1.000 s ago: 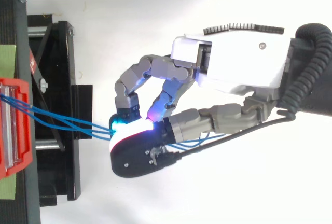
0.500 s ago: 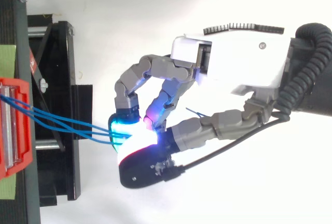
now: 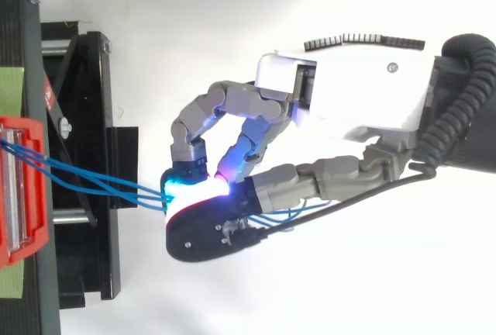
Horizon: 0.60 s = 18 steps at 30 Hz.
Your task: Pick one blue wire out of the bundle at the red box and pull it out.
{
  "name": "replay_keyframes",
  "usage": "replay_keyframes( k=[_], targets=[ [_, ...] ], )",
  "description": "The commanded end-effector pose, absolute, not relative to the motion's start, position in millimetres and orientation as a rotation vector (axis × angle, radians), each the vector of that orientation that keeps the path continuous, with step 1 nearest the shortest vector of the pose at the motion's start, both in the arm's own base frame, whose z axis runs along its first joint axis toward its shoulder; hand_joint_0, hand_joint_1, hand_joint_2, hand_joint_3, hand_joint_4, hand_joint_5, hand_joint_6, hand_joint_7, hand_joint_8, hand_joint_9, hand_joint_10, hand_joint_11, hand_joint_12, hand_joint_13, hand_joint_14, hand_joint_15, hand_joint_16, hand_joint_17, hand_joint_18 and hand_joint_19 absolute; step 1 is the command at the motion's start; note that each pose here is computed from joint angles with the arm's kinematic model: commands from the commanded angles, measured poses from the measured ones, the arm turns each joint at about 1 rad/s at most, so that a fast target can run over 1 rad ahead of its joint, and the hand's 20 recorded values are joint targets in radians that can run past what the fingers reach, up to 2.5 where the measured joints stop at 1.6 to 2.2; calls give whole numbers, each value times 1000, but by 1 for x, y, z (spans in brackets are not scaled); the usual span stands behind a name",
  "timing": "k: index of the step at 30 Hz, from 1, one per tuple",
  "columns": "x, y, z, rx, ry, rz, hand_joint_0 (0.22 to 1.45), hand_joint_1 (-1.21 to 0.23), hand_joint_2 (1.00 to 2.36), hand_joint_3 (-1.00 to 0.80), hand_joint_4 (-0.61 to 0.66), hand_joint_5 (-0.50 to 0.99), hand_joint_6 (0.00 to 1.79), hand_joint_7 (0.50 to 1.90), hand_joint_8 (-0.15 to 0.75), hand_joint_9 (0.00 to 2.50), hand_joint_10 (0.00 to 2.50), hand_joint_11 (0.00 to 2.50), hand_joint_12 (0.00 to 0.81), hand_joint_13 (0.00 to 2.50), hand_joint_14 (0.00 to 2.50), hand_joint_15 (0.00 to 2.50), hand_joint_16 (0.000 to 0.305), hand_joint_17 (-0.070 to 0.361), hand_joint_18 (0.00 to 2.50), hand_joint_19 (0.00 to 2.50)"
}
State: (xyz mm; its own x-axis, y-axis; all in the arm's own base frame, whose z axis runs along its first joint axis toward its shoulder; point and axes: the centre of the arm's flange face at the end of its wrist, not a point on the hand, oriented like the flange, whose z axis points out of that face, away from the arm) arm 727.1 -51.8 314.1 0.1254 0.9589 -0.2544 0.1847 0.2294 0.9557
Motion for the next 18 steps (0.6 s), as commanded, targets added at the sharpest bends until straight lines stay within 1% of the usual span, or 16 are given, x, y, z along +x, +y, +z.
replay_keyframes(
  k=[1,4,5,7,9,14,17,18],
  targets=[
    [727,-52,314,1213,1323,835,565,-465,1010,-284,136,-180,901,874,371,1128,14,802,409,989,22,636,41,92,761,644],
    [726,-55,313,1223,1321,838,554,-457,1009,-331,150,-180,891,855,371,1120,16,809,403,975,22,632,41,92,748,651],
    [726,-54,314,1226,1320,840,537,-451,1007,-395,142,-182,882,870,360,1103,16,808,391,962,23,640,38,86,723,668],
    [725,-57,313,1236,1322,836,512,-440,1002,-469,162,-182,869,856,366,1098,17,806,403,969,21,636,40,90,737,654],
    [721,-59,312,1253,1342,824,501,-437,1001,-488,171,-183,858,841,369,1098,15,802,404,966,22,630,41,92,743,647],
    [713,-63,314,1276,1389,801,516,-470,1004,-436,156,-185,848,854,364,1089,16,816,400,960,23,635,40,90,730,652],
    [708,-65,319,1281,1404,790,529,-517,1008,-359,151,-189,847,866,357,1079,16,816,395,956,21,635,39,88,722,659],
    [708,-65,318,1281,1405,789,534,-538,1010,-327,170,-190,853,841,368,1085,16,807,406,966,21,629,42,94,745,642]
  ],
)
